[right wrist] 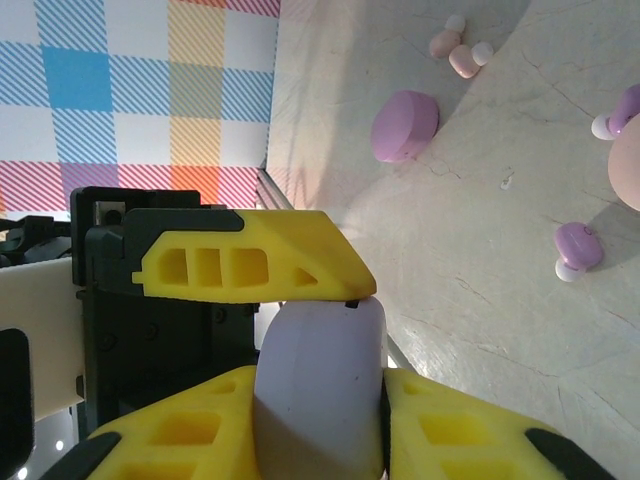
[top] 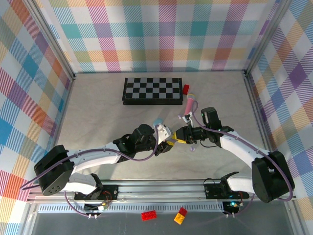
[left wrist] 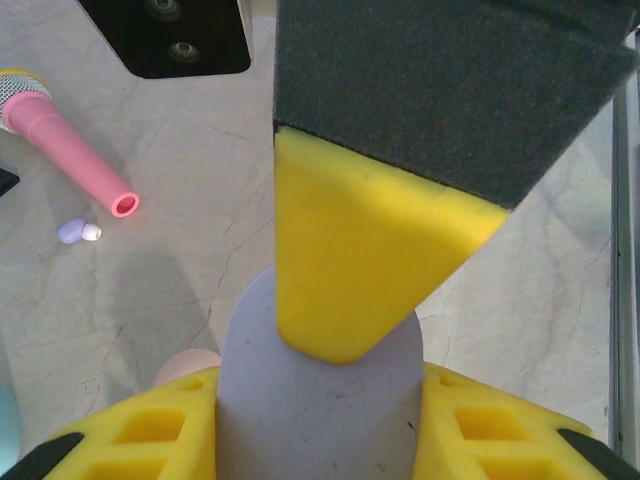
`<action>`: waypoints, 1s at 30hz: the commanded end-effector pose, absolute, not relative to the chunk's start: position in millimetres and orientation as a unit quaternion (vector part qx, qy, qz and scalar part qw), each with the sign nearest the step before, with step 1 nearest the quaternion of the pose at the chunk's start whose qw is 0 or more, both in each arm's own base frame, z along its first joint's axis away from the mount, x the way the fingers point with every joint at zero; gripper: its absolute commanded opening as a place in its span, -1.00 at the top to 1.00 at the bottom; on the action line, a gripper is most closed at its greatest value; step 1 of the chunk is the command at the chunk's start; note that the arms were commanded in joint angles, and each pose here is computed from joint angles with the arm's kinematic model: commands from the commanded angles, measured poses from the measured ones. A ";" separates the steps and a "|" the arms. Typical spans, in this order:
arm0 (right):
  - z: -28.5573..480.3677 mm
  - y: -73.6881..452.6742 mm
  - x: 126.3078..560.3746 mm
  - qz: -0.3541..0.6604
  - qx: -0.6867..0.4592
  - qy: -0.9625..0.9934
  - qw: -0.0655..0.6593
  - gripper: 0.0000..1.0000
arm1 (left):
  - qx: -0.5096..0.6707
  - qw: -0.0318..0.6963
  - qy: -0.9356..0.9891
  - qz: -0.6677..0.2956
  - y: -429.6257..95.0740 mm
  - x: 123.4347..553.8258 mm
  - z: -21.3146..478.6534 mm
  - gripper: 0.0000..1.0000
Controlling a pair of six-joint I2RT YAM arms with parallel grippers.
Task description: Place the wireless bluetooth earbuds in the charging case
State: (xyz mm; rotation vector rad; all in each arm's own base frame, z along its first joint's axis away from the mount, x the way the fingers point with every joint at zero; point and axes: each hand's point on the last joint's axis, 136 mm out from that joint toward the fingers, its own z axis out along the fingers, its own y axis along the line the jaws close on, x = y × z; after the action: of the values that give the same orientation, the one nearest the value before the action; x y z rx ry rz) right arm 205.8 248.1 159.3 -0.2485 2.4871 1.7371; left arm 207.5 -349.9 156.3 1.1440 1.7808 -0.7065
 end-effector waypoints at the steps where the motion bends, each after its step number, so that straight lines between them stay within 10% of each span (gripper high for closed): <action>1: 164.8 249.0 206.4 0.567 -0.089 0.817 0.054 0.31 | 0.466 0.455 0.702 -0.287 -354.3 205.9 165.2 0.25; 20: 169.8 245.8 210.0 0.564 -0.090 0.818 0.070 0.60 | 0.473 0.453 0.700 -0.286 -353.0 203.7 162.6 0.21; 30: 213.2 231.7 230.6 0.626 -0.039 0.772 0.104 0.75 | 0.412 0.572 0.641 -0.303 -347.9 217.9 212.9 -0.87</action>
State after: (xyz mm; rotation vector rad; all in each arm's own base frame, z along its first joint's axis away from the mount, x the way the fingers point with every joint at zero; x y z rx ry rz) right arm 227.3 233.1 184.8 -0.1209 2.3865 1.7469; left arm 213.3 -349.9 176.5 1.0755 1.6563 -0.7002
